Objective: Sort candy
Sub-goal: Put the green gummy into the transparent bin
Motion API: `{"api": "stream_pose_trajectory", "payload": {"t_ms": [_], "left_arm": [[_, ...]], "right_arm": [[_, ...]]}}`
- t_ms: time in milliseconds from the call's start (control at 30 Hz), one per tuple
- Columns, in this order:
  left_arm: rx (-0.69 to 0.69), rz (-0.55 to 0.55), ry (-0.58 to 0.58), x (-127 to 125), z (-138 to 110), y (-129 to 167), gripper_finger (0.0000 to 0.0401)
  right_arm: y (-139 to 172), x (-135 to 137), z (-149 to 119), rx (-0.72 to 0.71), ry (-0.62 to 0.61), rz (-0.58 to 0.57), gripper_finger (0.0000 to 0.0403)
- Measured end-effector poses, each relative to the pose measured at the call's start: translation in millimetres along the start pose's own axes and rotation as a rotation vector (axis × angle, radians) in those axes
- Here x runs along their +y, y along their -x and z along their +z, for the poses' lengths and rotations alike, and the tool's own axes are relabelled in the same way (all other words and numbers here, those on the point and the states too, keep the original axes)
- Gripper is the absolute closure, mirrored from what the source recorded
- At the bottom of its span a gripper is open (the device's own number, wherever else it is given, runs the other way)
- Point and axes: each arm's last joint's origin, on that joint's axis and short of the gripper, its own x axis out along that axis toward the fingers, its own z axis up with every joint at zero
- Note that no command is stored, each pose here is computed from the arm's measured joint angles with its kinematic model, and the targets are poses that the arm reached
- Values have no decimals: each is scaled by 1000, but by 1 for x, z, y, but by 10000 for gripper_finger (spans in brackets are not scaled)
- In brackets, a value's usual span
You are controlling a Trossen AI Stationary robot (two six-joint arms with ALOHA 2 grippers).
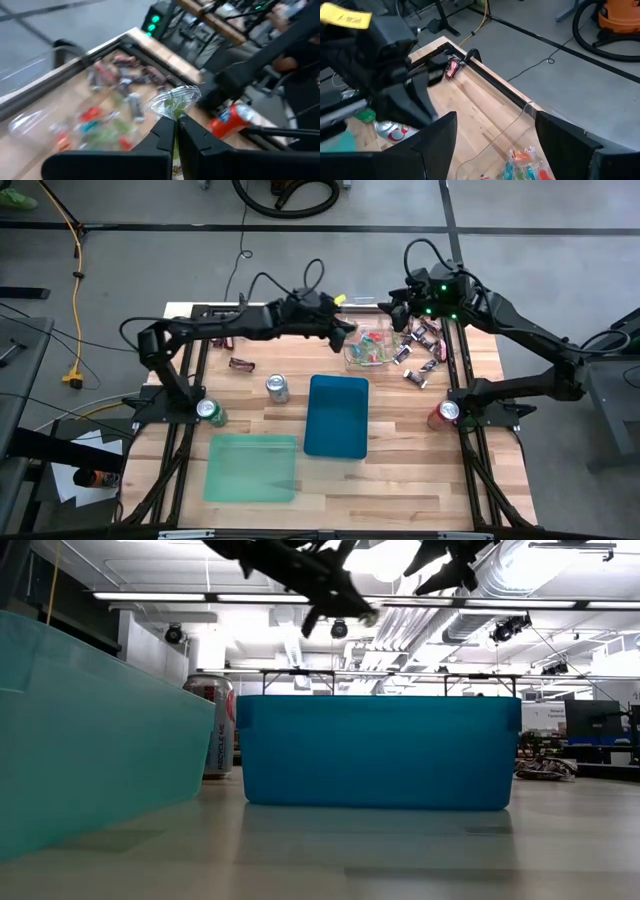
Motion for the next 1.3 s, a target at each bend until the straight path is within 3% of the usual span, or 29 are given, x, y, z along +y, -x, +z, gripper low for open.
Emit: {"api": "stream_pose_trajectory", "payload": {"t_ms": [367,633,867,1033,1300], "left_arm": [[-94,-82,-163,-13,-18,-44,401],[-79,99,-250,10,-41,-72,401],[-28,175,-211,30,-58,-89,395],[11,196,-233,34,-60,-88,352],[34,197,-209,34,-60,-86,228]], "right_arm": [[0,-1,0,-8,0,-35,139],[0,-1,0,-9,-19,-36,139],[0,-1,0,-10,-55,-39,139],[0,-1,0,-10,-64,-39,139],[0,-1,0,-10,-79,-39,139]]}}
